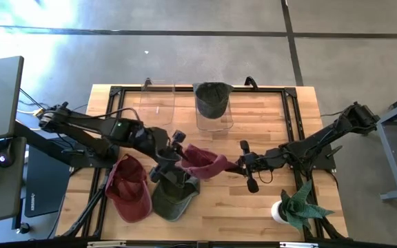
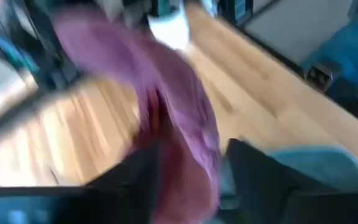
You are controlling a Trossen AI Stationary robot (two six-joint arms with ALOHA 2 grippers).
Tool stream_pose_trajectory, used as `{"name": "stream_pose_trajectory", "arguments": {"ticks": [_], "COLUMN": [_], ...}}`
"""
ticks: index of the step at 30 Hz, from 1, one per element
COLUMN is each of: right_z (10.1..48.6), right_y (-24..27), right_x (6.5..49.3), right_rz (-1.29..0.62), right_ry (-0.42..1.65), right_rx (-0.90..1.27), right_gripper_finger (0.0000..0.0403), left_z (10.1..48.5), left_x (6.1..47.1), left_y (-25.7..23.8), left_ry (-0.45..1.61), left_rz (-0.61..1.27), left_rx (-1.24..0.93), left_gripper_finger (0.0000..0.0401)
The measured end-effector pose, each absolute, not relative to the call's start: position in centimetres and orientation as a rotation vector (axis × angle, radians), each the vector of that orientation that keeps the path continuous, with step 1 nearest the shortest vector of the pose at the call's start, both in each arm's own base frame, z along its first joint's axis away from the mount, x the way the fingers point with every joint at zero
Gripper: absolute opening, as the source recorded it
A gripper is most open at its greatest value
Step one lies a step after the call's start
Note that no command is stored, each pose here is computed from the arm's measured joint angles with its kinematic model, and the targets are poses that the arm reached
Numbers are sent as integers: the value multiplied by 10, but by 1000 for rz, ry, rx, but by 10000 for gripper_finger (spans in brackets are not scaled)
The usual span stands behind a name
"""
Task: Pick & Place hat
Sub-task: Put the top red cap into the left transparent bin
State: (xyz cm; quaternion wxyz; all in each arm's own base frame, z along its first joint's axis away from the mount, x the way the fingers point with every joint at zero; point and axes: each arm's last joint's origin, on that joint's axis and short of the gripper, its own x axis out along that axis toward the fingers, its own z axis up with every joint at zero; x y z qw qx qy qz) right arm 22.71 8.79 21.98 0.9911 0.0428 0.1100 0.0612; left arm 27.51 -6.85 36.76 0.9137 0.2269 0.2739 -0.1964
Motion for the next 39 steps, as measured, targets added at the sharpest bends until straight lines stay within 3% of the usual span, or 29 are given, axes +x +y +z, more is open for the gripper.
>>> {"name": "stream_pose_trajectory", "arguments": {"ticks": [5,9,15,24,32,39], "right_z": [220,220,220,219,219,219], "right_y": [88,88,88,87,87,87], "right_x": [227,227,227,227,227,227], "right_rz": [123,121,118,103,94,95], "right_ry": [219,220,220,226,224,224], "right_rx": [86,86,85,81,80,81], "right_gripper_finger": [11,11,13,14,14,15], "left_z": [352,331,319,316,315,315], "left_x": [280,300,323,331,333,332], "left_y": [-68,-73,-98,-108,-104,-104], "left_ry": [708,775,682,625,624,629], "left_rz": [-343,-314,-435,-90,17,28], "left_rx": [307,231,205,270,333,244], "left_gripper_finger": [286,318,321,321,297,296]}}
